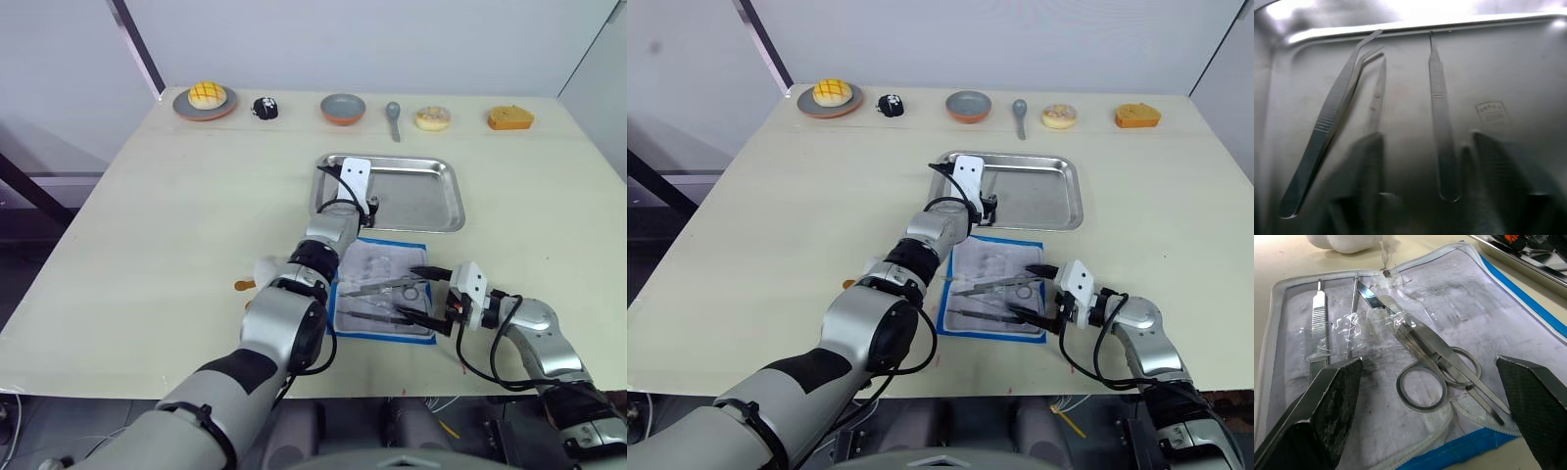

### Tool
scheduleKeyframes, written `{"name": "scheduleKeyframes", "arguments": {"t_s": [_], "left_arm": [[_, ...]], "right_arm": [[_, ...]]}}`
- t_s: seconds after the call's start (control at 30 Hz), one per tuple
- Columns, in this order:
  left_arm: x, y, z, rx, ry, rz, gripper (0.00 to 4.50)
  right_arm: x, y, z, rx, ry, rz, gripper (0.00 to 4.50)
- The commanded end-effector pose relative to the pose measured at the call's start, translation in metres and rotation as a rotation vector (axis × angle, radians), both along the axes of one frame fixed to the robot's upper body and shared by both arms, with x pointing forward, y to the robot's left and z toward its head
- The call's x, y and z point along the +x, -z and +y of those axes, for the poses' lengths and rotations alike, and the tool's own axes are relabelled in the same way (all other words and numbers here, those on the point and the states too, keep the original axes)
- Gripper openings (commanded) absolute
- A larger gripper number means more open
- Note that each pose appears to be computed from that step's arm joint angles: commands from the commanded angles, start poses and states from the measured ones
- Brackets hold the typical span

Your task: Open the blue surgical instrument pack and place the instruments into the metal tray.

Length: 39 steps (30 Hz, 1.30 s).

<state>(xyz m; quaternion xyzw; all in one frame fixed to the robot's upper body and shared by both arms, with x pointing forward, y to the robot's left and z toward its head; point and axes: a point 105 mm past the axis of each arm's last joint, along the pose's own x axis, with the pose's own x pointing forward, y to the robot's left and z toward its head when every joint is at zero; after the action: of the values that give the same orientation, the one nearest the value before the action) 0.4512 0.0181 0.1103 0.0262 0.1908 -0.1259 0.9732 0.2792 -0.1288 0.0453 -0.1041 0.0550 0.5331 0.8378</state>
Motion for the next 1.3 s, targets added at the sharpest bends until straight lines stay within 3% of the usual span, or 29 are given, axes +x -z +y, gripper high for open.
{"name": "scheduleKeyframes", "arguments": {"t_s": [0.03, 0.43, 0.6, 0.73, 0.87, 0.97, 1.13, 1.3], "left_arm": [[0.003, -0.013, -0.003, -0.002, 0.002, -0.052, 2.94], [0.002, -0.068, -0.016, -0.106, 0.142, -0.249, 2.94], [-0.008, -0.099, -0.012, -0.197, 0.281, -0.357, 2.94], [-0.016, -0.115, 0.016, -0.263, 0.351, -0.416, 2.94], [-0.034, -0.123, 0.053, -0.175, 0.503, -0.532, 2.94], [-0.048, -0.114, 0.089, -0.107, 0.594, -0.496, 2.94], [-0.094, -0.107, 0.133, -0.059, 0.896, -0.390, 2.94], [-0.125, -0.098, 0.153, 0.025, 1.097, -0.270, 4.47]], "right_arm": [[-0.017, 0.046, -0.005, -0.076, 0.021, 0.175, 4.50], [-0.017, 0.047, -0.004, -0.076, 0.016, 0.176, 4.50], [-0.018, 0.047, -0.003, -0.072, 0.019, 0.178, 4.50], [-0.018, 0.047, -0.002, -0.069, 0.021, 0.180, 4.50], [-0.019, 0.048, -0.002, -0.065, 0.023, 0.181, 4.50], [-0.020, 0.049, -0.002, -0.063, 0.024, 0.184, 4.50], [-0.021, 0.050, -0.002, -0.061, 0.026, 0.187, 4.50], [-0.021, 0.050, -0.002, -0.062, 0.024, 0.187, 4.50]]}}
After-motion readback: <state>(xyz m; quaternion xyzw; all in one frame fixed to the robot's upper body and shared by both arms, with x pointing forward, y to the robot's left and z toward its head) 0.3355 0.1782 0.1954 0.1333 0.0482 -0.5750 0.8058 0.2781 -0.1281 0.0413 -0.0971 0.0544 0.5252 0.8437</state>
